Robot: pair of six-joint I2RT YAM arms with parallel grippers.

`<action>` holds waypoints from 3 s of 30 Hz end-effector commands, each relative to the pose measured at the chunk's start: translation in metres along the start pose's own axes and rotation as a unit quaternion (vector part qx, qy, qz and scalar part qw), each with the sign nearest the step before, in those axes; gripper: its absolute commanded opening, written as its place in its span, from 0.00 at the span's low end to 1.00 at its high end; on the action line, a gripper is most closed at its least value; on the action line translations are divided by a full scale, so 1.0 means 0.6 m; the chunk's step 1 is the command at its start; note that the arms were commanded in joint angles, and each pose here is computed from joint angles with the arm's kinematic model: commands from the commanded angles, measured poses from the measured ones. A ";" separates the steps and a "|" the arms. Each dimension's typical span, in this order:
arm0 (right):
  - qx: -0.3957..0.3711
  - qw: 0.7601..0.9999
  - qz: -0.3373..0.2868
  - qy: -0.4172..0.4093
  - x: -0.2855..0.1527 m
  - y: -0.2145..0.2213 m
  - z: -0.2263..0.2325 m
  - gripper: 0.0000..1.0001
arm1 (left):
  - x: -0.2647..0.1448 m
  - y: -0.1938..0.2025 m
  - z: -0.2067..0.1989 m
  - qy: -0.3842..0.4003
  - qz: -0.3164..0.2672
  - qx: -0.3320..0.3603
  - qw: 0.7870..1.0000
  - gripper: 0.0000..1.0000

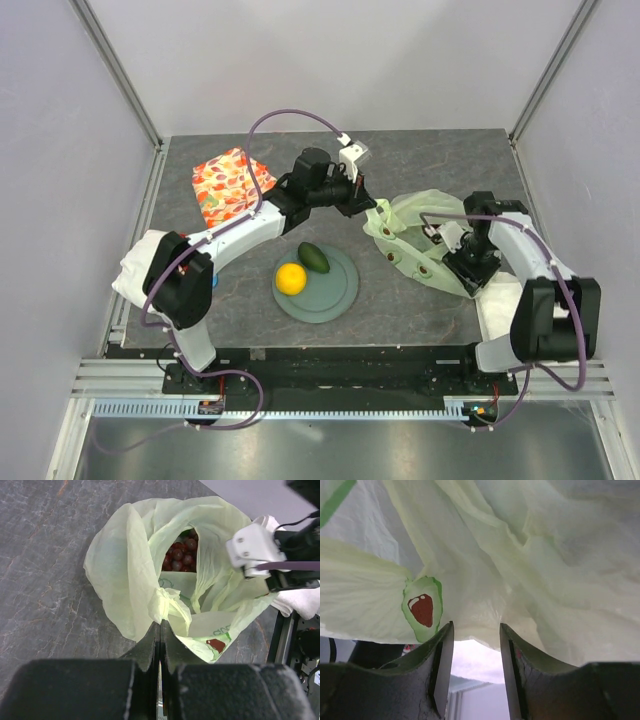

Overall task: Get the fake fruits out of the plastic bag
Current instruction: Adjust the plastic bag at the center of the board.

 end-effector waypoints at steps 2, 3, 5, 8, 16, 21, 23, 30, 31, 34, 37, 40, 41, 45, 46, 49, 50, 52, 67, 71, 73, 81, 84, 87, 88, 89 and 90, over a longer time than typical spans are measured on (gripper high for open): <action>-0.022 1.000 -0.017 0.010 -0.077 -0.036 -0.053 0.52 | 0.006 -0.014 -0.005 0.012 -0.012 0.003 1.000 0.02; -0.042 0.996 -0.075 0.017 -0.127 -0.065 -0.066 0.52 | 0.004 -0.014 -0.006 0.011 -0.012 0.003 1.000 0.02; -0.048 0.994 -0.098 0.003 -0.159 -0.090 -0.078 0.54 | 0.003 -0.014 -0.008 0.014 -0.012 0.004 1.000 0.02; -0.038 0.986 -0.161 0.004 -0.189 -0.141 -0.102 0.56 | 0.003 -0.011 -0.009 0.018 -0.010 0.001 1.000 0.02; -0.004 0.985 -0.167 -0.038 -0.072 -0.228 -0.130 0.52 | -0.002 -0.016 -0.007 0.010 -0.012 0.009 1.000 0.02; -0.011 0.994 -0.106 -0.023 -0.030 -0.239 -0.128 0.50 | -0.002 -0.020 -0.006 0.006 -0.013 0.013 1.000 0.02; -0.027 0.997 -0.072 0.005 -0.037 -0.221 -0.136 0.49 | -0.002 -0.020 -0.005 0.002 -0.013 0.014 1.000 0.02; -0.078 0.993 0.091 0.006 -0.044 -0.065 -0.108 0.48 | 0.003 -0.019 0.001 0.001 -0.013 0.009 1.000 0.02; -0.080 0.992 0.092 0.014 -0.051 -0.045 -0.100 0.48 | 0.004 -0.020 0.001 0.002 -0.014 0.008 1.000 0.02; -0.071 0.990 0.125 -0.010 -0.002 -0.004 -0.079 0.48 | 0.011 -0.016 0.003 0.004 -0.013 0.001 1.000 0.02; -0.054 0.986 0.157 -0.013 0.069 0.009 -0.077 0.48 | 0.017 -0.015 0.004 0.011 -0.012 -0.009 1.000 0.02; -0.016 0.990 0.135 -0.024 0.072 -0.010 -0.098 0.48 | 0.018 -0.023 0.001 0.018 -0.016 -0.007 1.000 0.02; -0.006 0.995 0.099 -0.008 0.042 -0.033 -0.120 0.49 | 0.017 -0.026 0.001 0.018 -0.017 -0.004 1.000 0.02; -0.019 0.999 0.028 -0.012 -0.055 -0.071 -0.143 0.61 | 0.016 -0.029 0.003 0.013 -0.020 0.008 1.000 0.02; -0.023 0.999 0.013 -0.020 -0.068 -0.079 -0.146 0.62 | 0.014 -0.032 0.001 0.015 -0.023 0.010 1.000 0.02; -0.032 0.999 -0.042 -0.009 -0.129 -0.103 -0.156 0.66 | 0.010 -0.037 -0.003 0.024 -0.027 0.016 0.999 0.02; -0.037 0.997 -0.061 -0.003 -0.141 -0.109 -0.157 0.66 | 0.010 -0.037 -0.003 0.028 -0.027 0.016 0.999 0.02; -0.052 0.996 -0.074 -0.012 -0.144 -0.113 -0.149 0.67 | 0.011 -0.036 -0.005 0.033 -0.025 0.014 0.999 0.02; -0.174 0.959 -0.142 -0.171 -0.096 -0.190 -0.025 0.53 | 0.026 -0.069 0.011 -0.023 -0.047 -0.074 0.996 0.02; -0.161 0.958 -0.143 -0.190 -0.069 -0.200 -0.023 0.50 | 0.025 -0.071 0.020 -0.041 -0.054 -0.122 0.990 0.02; -0.157 0.958 -0.138 -0.195 -0.061 -0.203 -0.023 0.49 | 0.024 -0.071 0.028 -0.049 -0.058 -0.146 0.986 0.02; -0.130 0.955 -0.105 -0.246 -0.021 -0.197 -0.010 0.30 | 0.019 -0.082 0.040 -0.039 -0.079 -0.179 0.980 0.02; -0.104 0.969 -0.111 -0.194 0.004 -0.209 -0.025 0.27 | 0.020 -0.079 0.037 -0.019 -0.076 -0.171 0.982 0.02; -0.082 0.980 -0.146 -0.104 -0.002 -0.233 -0.052 0.33 | 0.017 -0.068 0.034 -0.009 -0.067 -0.157 0.985 0.02; -0.065 0.983 -0.150 -0.082 -0.005 -0.237 -0.059 0.34 | 0.016 -0.064 0.034 -0.009 -0.064 -0.147 0.987 0.02; -0.060 0.982 -0.170 -0.048 -0.011 -0.247 -0.072 0.35 | 0.012 -0.065 0.032 -0.006 -0.065 -0.140 0.988 0.02; -0.054 0.983 -0.175 -0.030 -0.013 -0.248 -0.079 0.35 | 0.011 -0.057 0.029 0.003 -0.058 -0.136 0.989 0.02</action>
Point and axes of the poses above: each gripper's point midway between its finger pads, its own x axis out along the fingers, its own z axis along the line the jaws close on, y = z × x, the point moved 10 cm from there along -x, back along the fingers, and after that the axes turned 3 degrees about x, right-handed, at the moved point
